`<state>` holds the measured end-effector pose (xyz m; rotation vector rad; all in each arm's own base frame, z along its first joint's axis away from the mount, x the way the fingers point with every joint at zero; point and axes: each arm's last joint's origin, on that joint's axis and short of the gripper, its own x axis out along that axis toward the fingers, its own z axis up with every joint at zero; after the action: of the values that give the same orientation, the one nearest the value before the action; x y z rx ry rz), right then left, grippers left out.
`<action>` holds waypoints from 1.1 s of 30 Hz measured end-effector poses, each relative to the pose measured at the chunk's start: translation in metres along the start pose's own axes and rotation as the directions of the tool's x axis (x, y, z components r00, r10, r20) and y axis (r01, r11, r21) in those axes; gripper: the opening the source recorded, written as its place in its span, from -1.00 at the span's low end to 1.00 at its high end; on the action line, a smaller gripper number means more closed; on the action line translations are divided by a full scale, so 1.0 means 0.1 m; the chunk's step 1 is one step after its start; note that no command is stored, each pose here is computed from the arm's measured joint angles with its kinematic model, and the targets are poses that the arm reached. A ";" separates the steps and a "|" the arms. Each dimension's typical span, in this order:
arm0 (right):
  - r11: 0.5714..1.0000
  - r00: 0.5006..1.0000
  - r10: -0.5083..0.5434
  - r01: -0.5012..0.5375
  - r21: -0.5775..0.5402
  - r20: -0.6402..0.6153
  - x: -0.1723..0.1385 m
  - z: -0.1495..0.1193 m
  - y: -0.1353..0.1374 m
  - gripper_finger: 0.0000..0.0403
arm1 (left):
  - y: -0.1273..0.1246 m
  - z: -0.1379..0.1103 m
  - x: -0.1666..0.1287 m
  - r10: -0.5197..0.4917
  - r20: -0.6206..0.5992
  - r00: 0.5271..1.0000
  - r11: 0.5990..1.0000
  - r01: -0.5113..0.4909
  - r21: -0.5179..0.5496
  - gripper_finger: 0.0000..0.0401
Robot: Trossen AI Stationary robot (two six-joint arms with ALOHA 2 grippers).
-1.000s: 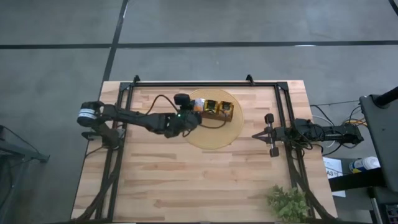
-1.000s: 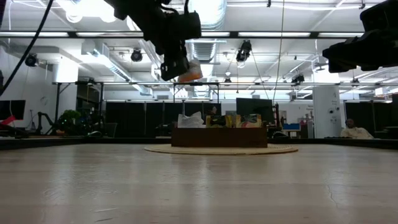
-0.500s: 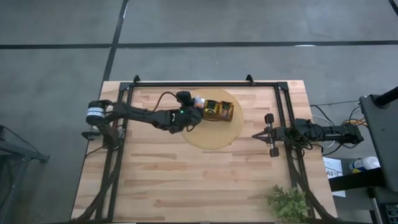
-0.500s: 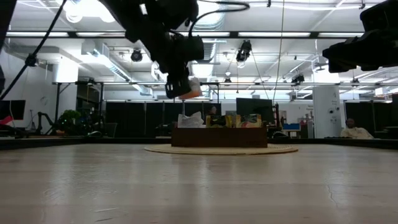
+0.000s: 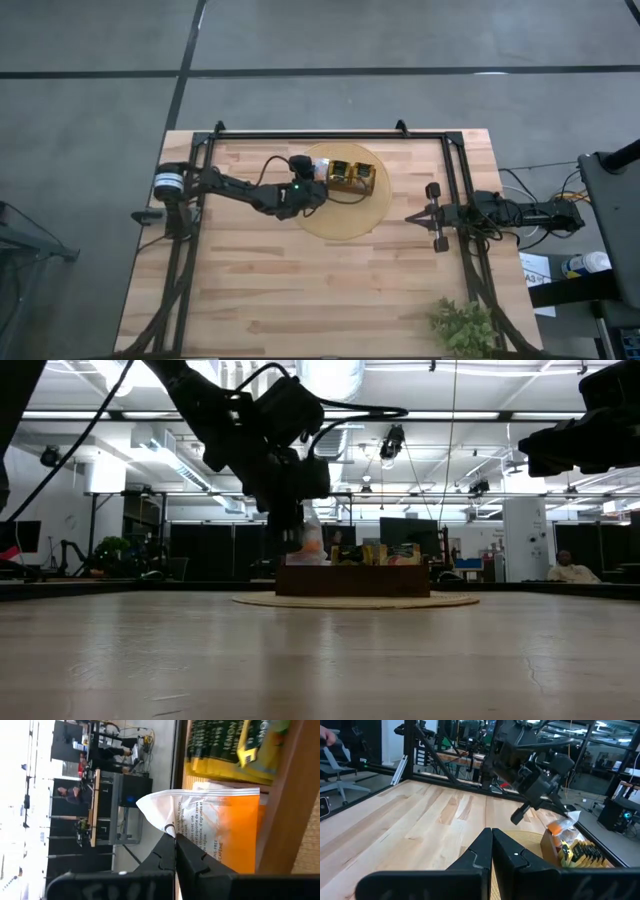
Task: Pick & Place Tea
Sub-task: Put the white tea bag into the left section of wooden organizer
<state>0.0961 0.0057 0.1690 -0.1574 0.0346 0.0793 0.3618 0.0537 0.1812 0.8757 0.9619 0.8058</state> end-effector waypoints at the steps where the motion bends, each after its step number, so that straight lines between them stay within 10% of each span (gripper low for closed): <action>1: 1.000 1.000 0.000 0.000 0.000 0.000 0.00 0.00 0.00 -0.96 | -0.02 0.00 0.02 0.001 0.003 1.000 1.000 -0.001 0.007 -1.00; 33: 1.000 1.000 0.000 0.000 0.000 0.000 0.00 0.00 0.00 -0.96 | 0.06 -0.05 0.26 0.027 0.020 0.999 1.000 -0.027 -0.003 -1.00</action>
<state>0.0961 0.0057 0.1690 -0.1574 0.0345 0.0790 0.3659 0.0802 0.1758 0.8943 0.9325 0.8197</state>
